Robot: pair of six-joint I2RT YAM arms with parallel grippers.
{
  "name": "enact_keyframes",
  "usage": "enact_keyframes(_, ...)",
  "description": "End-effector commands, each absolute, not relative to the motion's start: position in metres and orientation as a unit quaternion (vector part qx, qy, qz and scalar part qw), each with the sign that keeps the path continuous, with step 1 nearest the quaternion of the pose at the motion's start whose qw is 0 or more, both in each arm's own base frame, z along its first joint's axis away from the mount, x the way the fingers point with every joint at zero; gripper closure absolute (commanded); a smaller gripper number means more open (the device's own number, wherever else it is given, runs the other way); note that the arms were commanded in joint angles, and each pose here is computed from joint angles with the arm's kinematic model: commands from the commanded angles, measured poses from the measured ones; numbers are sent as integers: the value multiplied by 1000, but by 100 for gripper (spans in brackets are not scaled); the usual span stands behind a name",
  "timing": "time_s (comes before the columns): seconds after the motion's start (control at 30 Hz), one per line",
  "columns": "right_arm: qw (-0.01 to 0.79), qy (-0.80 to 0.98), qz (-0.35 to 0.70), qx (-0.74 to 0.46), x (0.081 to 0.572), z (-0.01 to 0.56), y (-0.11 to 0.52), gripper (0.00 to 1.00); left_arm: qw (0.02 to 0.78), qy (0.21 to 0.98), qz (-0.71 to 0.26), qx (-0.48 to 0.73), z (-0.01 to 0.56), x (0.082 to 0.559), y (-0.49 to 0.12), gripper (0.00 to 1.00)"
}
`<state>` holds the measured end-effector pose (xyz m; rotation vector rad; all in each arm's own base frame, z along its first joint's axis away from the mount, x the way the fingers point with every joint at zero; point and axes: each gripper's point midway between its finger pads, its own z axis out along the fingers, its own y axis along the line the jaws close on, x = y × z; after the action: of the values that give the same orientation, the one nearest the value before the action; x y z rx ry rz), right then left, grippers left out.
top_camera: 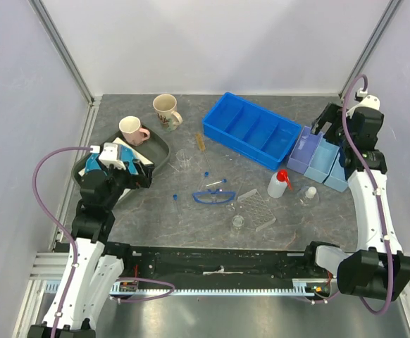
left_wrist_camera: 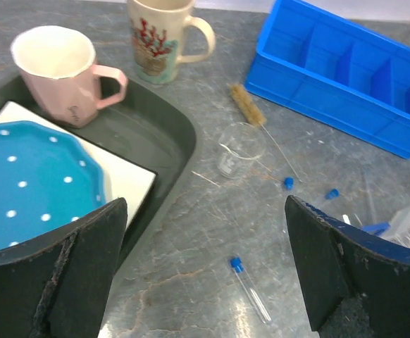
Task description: Organize the chemistry lab equipment
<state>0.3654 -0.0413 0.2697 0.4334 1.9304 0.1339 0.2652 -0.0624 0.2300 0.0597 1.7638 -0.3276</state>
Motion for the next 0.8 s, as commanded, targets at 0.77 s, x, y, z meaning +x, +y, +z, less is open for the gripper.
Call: enact_keyframes(0.77, 499, 771, 285, -274, 317, 258, 104, 2, 371, 874, -308, -60, 183, 236, -158, 0)
